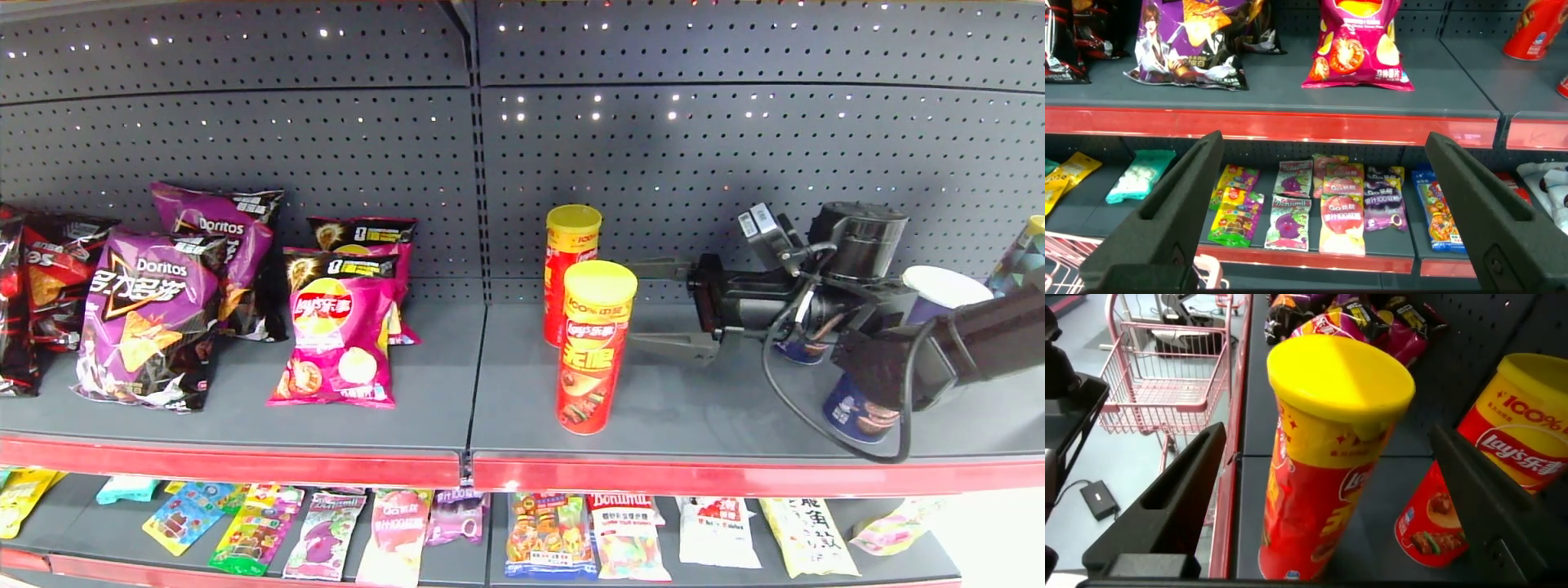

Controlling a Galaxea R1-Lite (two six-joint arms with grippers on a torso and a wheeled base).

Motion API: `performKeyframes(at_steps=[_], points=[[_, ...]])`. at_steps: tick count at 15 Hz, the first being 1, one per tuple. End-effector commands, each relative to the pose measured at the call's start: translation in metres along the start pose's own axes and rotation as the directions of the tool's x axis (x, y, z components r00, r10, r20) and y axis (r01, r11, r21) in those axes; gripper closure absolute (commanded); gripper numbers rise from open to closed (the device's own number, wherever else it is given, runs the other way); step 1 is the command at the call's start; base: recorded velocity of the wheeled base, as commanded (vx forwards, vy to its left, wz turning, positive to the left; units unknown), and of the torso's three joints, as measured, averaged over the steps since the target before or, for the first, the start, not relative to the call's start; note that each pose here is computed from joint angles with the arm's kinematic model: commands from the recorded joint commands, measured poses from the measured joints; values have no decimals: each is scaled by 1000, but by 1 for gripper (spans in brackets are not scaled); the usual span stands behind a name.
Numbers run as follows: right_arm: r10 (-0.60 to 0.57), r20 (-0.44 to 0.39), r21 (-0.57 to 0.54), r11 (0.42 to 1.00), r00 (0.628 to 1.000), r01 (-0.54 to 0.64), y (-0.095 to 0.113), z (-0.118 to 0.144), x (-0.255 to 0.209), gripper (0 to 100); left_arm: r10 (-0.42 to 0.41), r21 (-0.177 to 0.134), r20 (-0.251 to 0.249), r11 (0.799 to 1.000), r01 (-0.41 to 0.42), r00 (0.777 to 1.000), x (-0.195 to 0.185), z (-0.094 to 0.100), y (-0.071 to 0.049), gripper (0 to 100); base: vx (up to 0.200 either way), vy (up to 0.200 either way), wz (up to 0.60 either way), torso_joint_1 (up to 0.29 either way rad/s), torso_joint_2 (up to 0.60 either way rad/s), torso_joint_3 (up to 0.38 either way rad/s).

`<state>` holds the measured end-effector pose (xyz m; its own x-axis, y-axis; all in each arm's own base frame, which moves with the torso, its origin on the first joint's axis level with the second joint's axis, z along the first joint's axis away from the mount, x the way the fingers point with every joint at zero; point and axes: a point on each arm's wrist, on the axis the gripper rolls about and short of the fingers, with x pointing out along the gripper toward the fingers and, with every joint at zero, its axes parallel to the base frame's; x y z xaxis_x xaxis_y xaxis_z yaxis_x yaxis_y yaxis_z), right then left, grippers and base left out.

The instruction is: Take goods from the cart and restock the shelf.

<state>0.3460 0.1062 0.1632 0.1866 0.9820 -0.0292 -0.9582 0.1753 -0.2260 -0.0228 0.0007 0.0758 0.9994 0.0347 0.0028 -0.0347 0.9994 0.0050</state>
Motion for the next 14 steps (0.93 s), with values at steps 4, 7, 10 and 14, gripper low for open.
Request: performKeyframes(at_steps=[4, 7, 10, 14], points=[[-21, 13, -38, 999, 1000, 22, 17, 26, -17, 0, 1, 0, -1, 1000, -1, 1000, 0, 0, 0, 0, 0, 0, 0, 0, 0, 0], [-27, 17, -47, 998, 999, 28, 25, 34, -22, 0, 1, 1, -1, 1000, -1, 1000, 0, 0, 0, 0, 0, 0, 0, 0, 0, 0], [-39, 26, -58, 998, 999, 40, 38, 48, -29, 0, 1, 0, -1, 1000, -1, 1000, 0, 0, 0, 0, 0, 0, 0, 0, 0, 0], [-114, 45, 21, 993, 992, 113, 65, 77, -45, 0, 1, 1, -1, 1000, -1, 1000, 0, 0, 0, 0, 0, 0, 0, 0, 0, 0]])
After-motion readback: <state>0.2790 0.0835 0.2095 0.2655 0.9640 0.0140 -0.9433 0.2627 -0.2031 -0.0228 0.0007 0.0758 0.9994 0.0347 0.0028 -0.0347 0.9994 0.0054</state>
